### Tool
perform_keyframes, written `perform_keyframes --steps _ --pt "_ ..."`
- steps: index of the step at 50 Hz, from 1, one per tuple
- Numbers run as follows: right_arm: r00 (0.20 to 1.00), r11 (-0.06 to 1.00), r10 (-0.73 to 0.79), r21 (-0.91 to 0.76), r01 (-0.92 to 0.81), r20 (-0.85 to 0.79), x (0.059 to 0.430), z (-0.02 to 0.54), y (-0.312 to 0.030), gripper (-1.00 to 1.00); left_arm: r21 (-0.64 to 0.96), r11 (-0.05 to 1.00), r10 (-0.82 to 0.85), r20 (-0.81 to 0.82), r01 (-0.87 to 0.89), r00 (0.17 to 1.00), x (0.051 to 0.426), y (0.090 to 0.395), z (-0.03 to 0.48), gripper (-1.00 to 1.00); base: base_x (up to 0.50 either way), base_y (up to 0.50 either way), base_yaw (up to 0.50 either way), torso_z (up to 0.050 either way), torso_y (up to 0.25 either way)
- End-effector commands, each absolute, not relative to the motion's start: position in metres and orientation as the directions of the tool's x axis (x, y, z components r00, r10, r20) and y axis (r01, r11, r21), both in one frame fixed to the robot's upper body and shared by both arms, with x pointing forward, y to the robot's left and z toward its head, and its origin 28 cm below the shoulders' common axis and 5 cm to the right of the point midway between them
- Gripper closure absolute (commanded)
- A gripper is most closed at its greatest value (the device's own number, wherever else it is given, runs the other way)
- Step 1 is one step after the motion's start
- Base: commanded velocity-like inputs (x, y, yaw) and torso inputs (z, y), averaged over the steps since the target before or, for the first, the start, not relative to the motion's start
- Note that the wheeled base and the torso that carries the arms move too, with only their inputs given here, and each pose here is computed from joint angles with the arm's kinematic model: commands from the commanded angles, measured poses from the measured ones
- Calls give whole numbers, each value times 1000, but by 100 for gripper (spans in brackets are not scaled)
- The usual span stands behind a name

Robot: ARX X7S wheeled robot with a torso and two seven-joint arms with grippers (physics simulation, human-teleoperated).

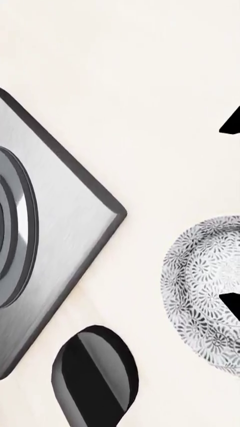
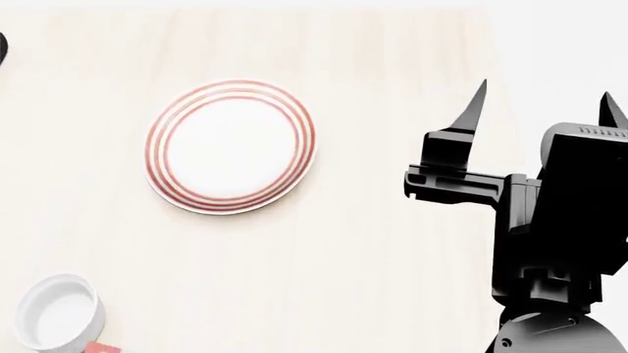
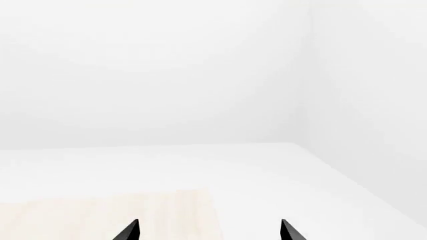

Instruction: Pick the akita bowl next to the ramekin and place it on the plate.

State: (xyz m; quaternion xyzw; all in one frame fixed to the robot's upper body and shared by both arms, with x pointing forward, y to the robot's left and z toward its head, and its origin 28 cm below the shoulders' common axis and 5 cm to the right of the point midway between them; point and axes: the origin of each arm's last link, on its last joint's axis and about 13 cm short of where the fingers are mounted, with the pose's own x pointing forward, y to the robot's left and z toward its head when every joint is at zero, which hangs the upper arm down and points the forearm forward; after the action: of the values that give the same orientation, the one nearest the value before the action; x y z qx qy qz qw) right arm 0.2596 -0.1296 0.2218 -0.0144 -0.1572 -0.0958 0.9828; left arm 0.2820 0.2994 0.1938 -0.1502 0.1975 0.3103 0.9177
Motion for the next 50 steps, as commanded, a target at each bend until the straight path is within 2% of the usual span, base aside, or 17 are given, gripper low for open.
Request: perform_keyframes --steps 1,13,50 --pt "932 981 -184 2 193 312 260 222 -130 -100 -149 762 513 -455 -630 728 281 300 193 -100 0 0 0 0 0" --pt "932 981 -184 2 193 312 260 222 -130 -100 -152 768 506 -449 -622 736 282 300 193 -100 0 0 0 0 -113" --pt "932 981 -184 2 193 313 260 222 -130 -100 -150 760 519 -444 -632 730 280 301 196 -100 0 0 0 0 -33"
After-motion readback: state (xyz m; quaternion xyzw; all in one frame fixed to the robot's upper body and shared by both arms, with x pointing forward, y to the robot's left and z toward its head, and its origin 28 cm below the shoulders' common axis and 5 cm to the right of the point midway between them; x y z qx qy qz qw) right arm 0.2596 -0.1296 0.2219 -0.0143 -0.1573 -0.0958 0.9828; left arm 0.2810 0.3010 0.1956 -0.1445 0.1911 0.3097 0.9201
